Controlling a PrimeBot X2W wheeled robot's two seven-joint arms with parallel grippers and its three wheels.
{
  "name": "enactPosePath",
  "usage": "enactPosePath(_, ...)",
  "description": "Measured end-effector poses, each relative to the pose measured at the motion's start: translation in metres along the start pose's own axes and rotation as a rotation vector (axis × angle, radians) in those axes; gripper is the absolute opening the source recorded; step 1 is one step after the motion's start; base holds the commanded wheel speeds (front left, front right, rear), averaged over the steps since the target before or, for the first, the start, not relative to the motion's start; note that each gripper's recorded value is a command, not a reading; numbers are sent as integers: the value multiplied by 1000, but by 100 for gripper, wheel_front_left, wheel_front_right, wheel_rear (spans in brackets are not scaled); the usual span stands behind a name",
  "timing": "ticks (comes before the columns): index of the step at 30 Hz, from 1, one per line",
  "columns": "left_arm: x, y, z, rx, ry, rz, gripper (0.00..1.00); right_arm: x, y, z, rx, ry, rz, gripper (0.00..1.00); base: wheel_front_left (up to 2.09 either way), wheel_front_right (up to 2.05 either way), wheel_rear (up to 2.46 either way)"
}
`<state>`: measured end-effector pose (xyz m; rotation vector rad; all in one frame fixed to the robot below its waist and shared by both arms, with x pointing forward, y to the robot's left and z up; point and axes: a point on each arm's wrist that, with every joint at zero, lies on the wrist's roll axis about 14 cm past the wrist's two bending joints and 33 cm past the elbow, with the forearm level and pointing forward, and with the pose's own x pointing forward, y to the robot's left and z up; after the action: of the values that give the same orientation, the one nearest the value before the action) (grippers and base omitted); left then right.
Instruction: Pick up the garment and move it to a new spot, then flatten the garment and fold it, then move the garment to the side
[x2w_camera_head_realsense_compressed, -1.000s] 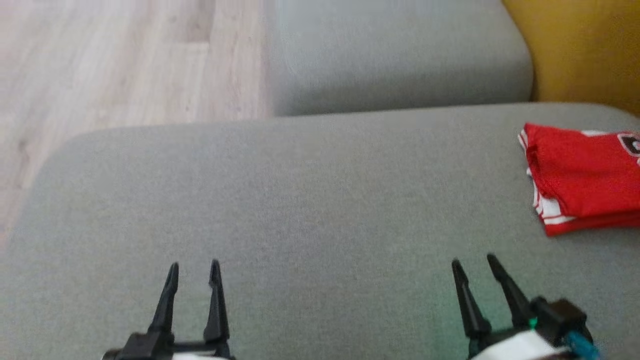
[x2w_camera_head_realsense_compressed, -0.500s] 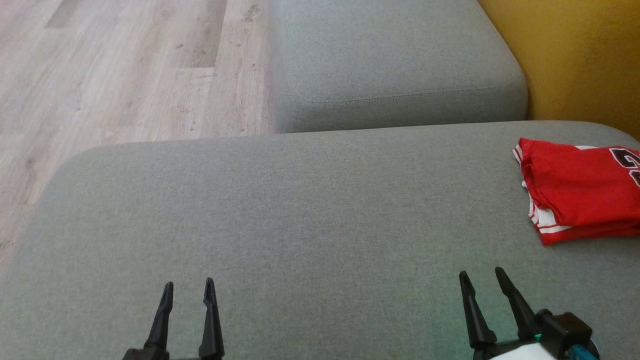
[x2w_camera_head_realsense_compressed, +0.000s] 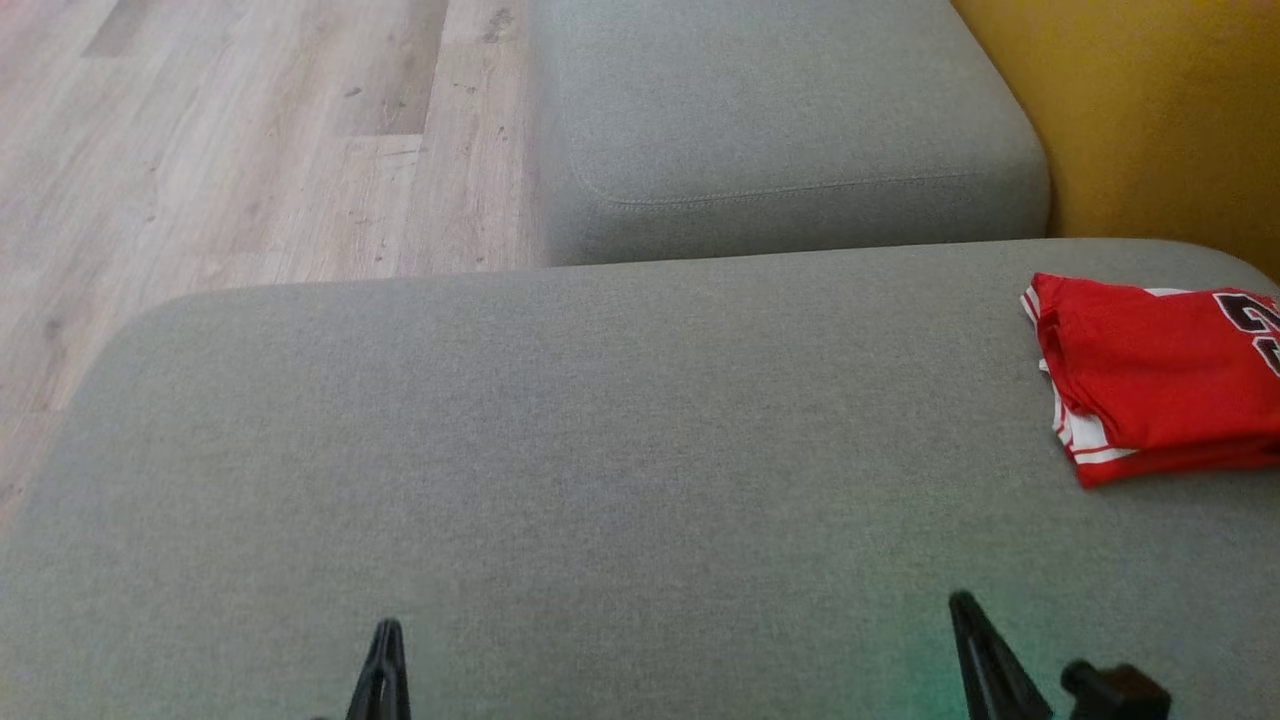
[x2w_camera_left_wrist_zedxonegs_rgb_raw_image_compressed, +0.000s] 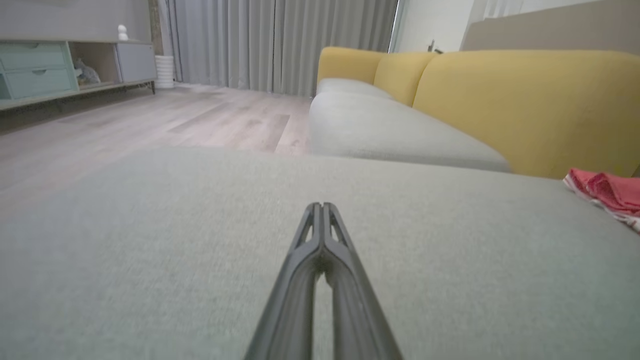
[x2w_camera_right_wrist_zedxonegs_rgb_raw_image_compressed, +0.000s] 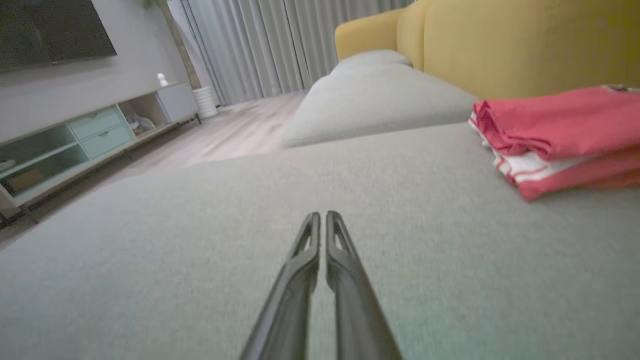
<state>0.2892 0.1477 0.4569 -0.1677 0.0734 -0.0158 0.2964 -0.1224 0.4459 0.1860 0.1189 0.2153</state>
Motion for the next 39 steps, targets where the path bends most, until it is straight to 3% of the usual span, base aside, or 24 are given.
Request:
enactPosePath(3, -7, 3, -14, -23, 50, 15, 0, -7, -3, -13, 29, 40, -18, 0, 0, 0, 0)
enactPosePath(39, 16, 19, -15, -423, 109, 83, 0, 8, -33, -3, 430, 18, -148, 0, 0, 0, 0)
